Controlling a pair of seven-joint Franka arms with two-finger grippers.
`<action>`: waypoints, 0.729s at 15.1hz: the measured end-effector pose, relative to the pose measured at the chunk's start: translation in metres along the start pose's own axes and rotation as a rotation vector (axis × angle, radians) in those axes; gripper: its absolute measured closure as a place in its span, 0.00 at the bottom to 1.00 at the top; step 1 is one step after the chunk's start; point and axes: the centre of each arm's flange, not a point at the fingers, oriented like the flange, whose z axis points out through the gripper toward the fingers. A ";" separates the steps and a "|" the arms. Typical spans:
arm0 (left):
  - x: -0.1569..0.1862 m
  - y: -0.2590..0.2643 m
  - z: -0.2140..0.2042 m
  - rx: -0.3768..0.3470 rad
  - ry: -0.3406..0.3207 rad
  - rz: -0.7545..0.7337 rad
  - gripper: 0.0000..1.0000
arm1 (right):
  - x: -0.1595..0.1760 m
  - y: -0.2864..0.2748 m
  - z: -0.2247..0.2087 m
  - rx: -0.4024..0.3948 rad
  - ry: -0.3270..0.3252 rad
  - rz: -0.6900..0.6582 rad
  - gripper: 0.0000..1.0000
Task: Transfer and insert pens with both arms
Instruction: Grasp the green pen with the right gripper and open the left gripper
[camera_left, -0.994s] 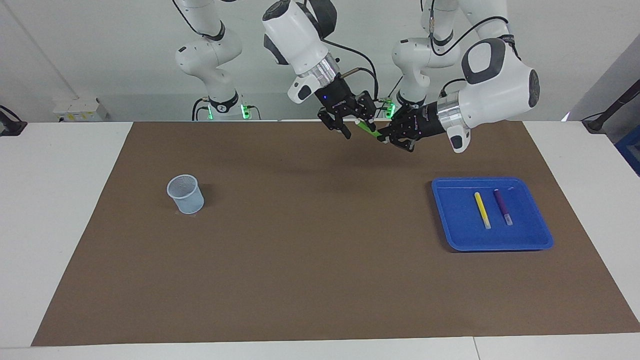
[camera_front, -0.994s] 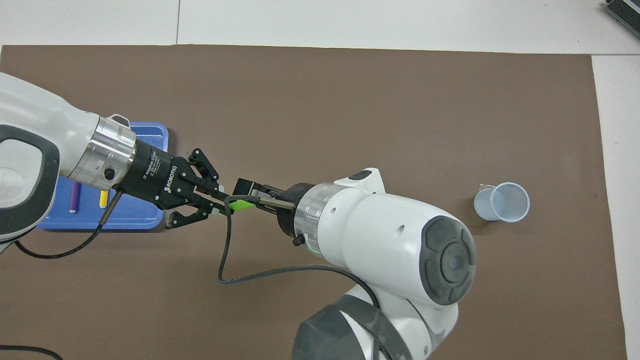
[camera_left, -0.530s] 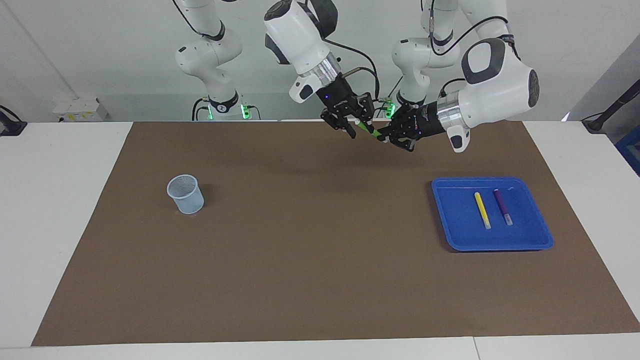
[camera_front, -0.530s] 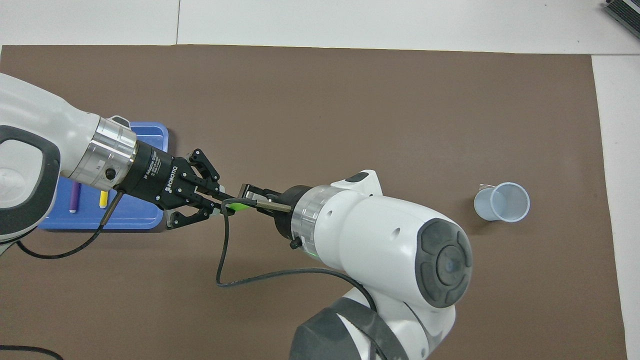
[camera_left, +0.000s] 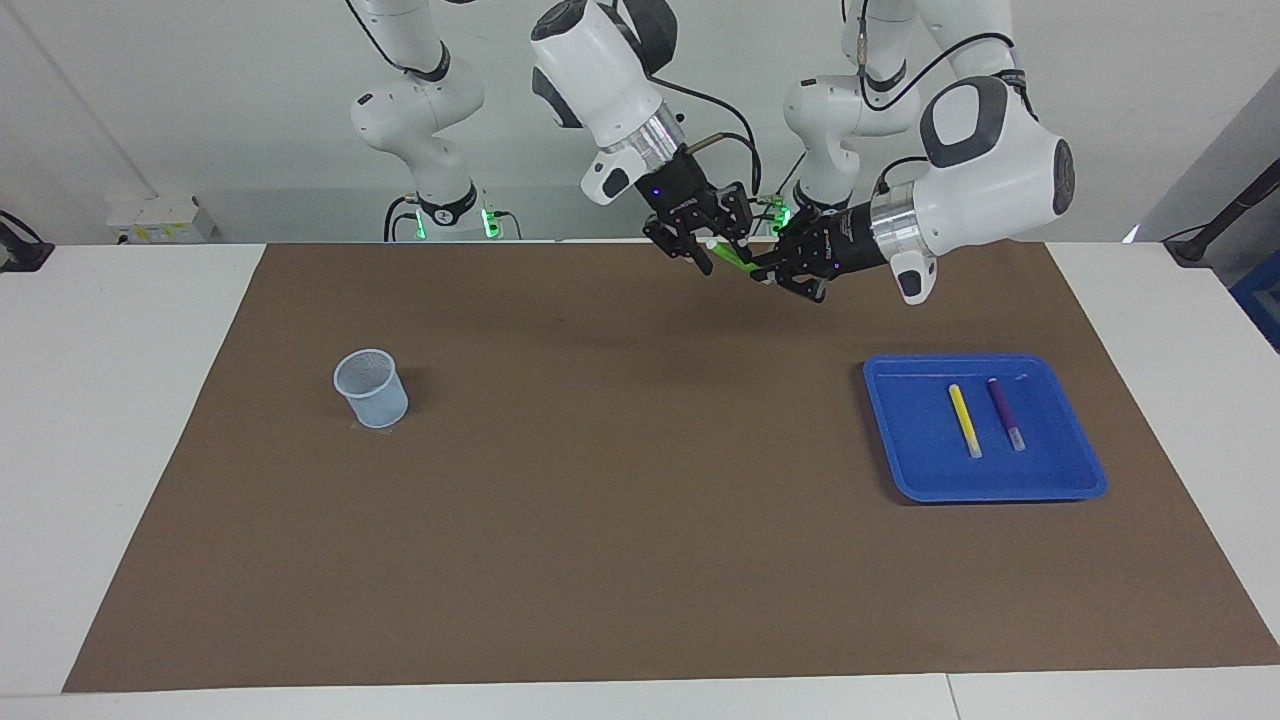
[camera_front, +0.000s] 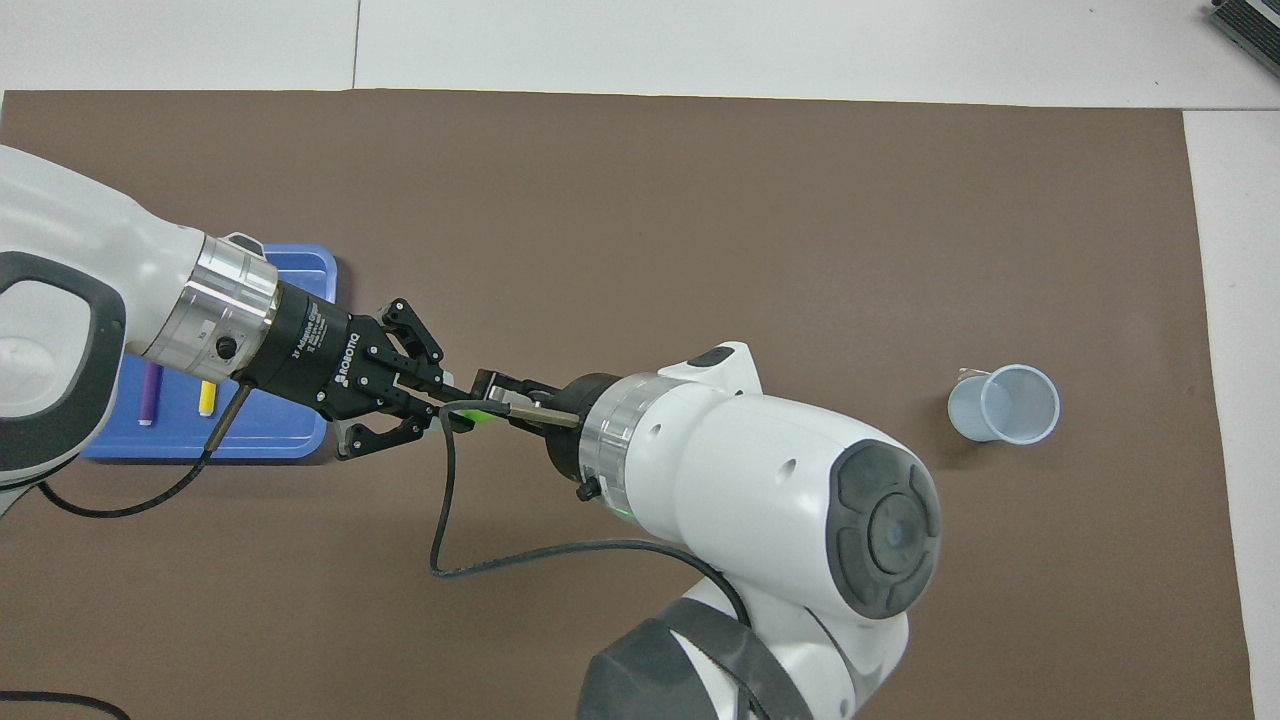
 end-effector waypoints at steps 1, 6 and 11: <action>0.000 0.000 0.000 0.000 0.000 0.000 0.84 | 0.000 0.000 0.000 -0.001 -0.001 -0.003 0.52; 0.000 0.000 0.002 0.000 -0.001 -0.002 0.95 | 0.000 0.001 0.001 -0.006 -0.005 -0.004 0.80; 0.000 0.000 0.002 -0.001 -0.001 -0.003 0.99 | 0.000 0.003 0.002 -0.014 -0.010 -0.002 0.80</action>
